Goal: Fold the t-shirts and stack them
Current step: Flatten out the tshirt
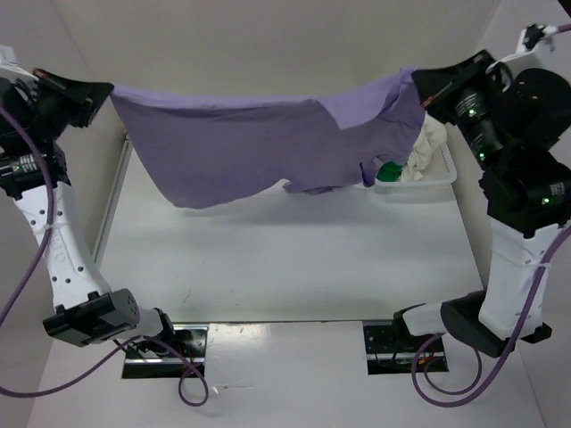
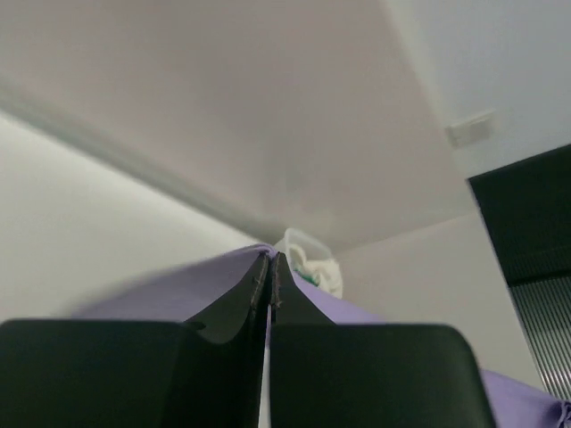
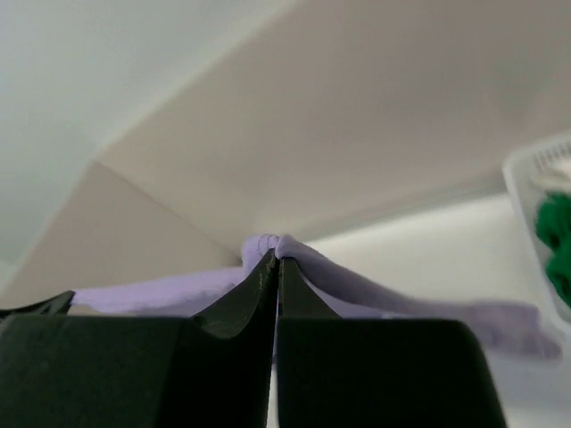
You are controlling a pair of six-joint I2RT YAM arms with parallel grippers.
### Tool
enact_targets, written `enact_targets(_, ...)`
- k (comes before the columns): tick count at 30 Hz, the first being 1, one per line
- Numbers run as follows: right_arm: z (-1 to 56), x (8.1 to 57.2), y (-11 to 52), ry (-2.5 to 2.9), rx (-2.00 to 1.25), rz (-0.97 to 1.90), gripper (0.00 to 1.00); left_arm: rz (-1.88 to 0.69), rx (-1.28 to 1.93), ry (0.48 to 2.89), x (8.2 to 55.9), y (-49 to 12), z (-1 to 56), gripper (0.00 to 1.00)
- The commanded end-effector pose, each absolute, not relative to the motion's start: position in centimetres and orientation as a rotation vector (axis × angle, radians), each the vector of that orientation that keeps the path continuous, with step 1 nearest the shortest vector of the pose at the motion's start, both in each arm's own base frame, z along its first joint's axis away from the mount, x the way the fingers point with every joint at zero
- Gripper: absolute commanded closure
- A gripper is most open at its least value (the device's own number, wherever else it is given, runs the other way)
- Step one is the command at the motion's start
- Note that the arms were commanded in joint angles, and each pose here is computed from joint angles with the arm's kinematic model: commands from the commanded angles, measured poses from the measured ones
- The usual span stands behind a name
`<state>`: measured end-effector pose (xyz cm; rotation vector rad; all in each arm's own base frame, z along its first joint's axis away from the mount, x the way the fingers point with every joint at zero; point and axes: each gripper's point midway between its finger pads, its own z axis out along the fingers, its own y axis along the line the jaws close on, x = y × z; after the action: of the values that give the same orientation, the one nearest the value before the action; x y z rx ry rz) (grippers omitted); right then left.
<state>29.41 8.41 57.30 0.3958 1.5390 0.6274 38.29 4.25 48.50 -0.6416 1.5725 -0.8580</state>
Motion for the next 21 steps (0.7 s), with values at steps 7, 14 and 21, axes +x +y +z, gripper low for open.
enact_targets(7,71.1,23.5,9.3,1.111,0.235,0.806,1.00,-0.829,-0.548,1.404,34.4,3.0,58.5,1.00)
enact_targets(14,62.3,39.8,11.9,1.370,0.258,0.614,1.00,-0.785,-0.699,1.465,39.9,6.9,53.7,1.00)
enact_targets(21,51.3,51.2,10.2,1.637,0.248,0.694,1.00,-0.775,-0.854,1.606,46.5,8.5,42.5,1.00)
